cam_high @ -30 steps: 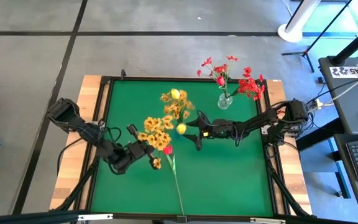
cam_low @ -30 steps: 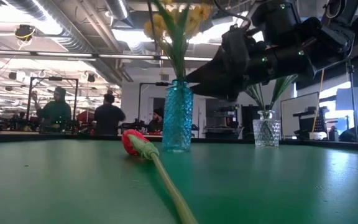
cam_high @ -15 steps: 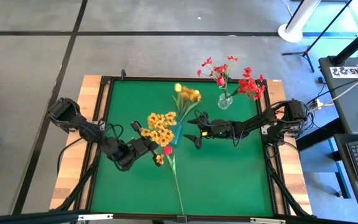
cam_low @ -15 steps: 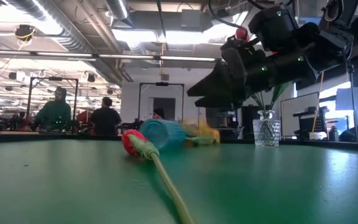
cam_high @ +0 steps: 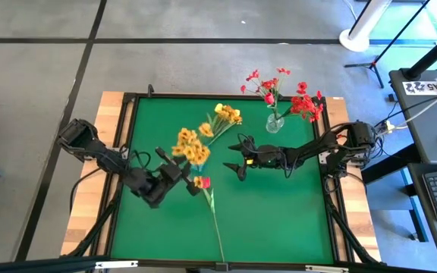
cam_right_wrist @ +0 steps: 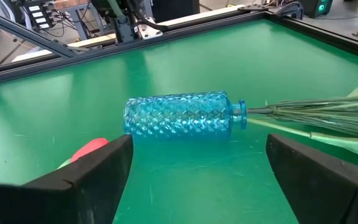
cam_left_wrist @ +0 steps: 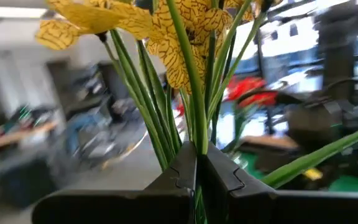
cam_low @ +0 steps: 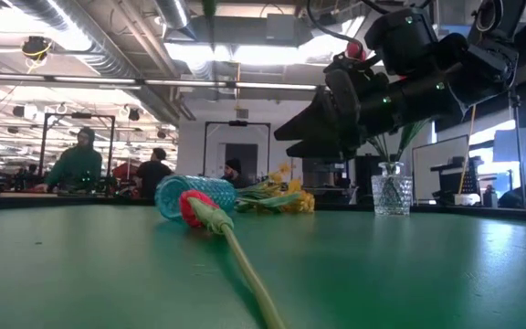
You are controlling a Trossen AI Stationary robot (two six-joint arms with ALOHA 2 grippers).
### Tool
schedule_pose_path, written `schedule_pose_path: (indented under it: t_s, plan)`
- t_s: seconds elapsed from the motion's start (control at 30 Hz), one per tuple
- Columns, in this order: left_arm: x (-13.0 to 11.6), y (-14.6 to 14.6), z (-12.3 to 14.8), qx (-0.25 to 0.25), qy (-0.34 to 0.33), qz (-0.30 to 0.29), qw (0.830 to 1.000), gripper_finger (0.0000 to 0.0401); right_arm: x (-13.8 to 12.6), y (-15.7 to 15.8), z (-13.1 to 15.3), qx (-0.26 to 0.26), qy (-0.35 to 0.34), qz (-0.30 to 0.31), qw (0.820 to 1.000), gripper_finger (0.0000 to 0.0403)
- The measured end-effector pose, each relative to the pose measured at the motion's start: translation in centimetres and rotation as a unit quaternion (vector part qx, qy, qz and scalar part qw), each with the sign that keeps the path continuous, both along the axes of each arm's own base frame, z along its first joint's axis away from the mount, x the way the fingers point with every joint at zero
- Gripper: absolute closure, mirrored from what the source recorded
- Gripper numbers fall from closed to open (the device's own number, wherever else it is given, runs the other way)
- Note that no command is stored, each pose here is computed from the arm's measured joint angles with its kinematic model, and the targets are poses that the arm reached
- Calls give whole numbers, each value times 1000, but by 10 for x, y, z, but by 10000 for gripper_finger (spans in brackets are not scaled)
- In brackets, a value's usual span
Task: Sort flowers into vase by color
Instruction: Put the yellow flower into the blue vase
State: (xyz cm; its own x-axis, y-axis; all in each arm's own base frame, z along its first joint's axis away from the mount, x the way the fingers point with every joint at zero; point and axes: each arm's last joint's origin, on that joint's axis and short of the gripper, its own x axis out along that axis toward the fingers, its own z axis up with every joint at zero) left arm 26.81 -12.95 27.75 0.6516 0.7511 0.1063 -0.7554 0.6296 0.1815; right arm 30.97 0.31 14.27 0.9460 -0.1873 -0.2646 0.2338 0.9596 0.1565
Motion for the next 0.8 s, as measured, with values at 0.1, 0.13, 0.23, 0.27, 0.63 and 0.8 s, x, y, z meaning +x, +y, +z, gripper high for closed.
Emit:
schedule_pose_path:
  t_s: [0.1,0.13,0.23,0.27,0.63,0.8]
  plan:
    - [-2,0,-2,-32,-1,31,999,401,0,0,0,0,-1,0,1000,36]
    - [-5,-2,-2,-44,-3,40,998,401,0,0,0,0,0,0,1000,36]
    - [-11,-5,0,-70,-10,57,996,401,0,0,0,1,2,-1,1000,36]
    - [-13,-7,0,-74,-14,54,996,401,0,0,0,2,3,-1,1000,36]
    - [-22,-2,-55,-109,-76,-86,987,401,0,-4,1,5,-2,-2,1000,36]
    - [-16,15,-60,-151,-93,-135,975,401,0,-3,0,9,3,2,1000,36]
